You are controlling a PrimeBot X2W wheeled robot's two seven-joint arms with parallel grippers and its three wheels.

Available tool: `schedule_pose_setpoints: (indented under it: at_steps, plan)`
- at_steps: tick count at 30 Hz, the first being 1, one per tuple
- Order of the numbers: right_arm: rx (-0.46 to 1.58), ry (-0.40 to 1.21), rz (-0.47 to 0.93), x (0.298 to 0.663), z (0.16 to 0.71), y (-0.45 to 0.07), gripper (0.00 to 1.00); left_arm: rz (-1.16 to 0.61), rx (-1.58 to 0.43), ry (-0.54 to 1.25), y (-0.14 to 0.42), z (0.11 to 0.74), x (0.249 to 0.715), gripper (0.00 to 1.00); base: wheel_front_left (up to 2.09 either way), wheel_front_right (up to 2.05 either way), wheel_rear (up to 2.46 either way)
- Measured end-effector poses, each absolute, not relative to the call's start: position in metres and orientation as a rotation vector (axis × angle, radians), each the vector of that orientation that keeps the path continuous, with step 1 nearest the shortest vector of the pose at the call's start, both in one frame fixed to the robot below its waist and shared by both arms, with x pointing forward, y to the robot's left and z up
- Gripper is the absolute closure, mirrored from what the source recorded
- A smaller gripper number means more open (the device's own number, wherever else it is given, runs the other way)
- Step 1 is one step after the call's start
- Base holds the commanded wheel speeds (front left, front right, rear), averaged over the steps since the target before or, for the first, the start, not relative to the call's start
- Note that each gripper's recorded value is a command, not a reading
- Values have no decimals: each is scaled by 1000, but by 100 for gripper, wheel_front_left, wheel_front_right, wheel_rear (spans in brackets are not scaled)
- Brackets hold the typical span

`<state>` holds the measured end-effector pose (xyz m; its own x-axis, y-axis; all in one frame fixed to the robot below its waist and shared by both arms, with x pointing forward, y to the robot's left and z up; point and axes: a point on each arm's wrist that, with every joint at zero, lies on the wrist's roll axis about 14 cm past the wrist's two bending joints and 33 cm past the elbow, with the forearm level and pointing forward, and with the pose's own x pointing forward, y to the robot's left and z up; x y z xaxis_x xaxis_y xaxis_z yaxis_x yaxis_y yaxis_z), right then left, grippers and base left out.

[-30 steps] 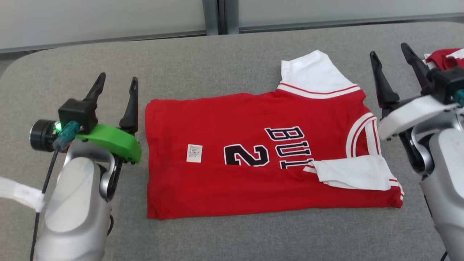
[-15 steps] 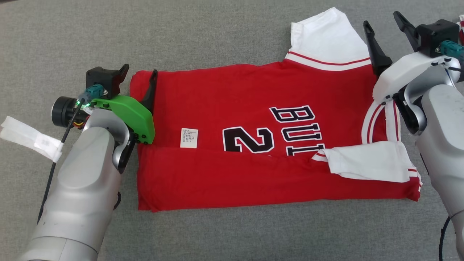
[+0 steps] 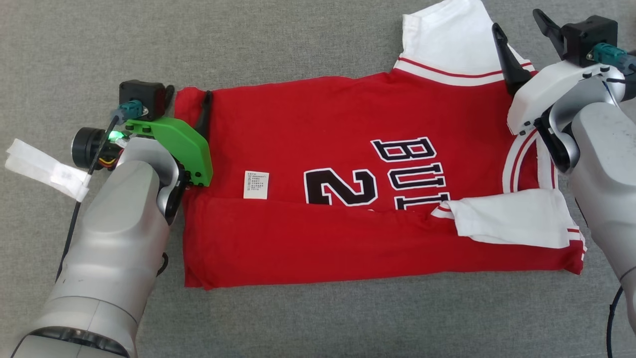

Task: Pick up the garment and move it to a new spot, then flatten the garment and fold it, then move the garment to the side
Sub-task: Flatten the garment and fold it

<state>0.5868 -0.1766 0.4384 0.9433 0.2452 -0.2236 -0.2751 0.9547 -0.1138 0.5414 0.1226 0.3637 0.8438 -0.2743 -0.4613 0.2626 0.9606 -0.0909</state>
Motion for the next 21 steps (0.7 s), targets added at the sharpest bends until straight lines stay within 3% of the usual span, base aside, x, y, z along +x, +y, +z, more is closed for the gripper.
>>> schedule_pose_setpoints:
  at_steps: [1, 2, 21]
  plan:
    - [-147, 212, 269, 588, 437, -176, 0, -285, -23, 490, 122, 364, 542, 96, 0, 0, 0]
    - [-151, 217, 271, 589, 436, -176, 0, -288, -22, 487, 121, 365, 542, 100, 0, 0, 0]
    - [-208, 387, 282, 646, 404, -163, 0, -353, -81, 229, 106, 419, 556, 100, 0, 0, 0]
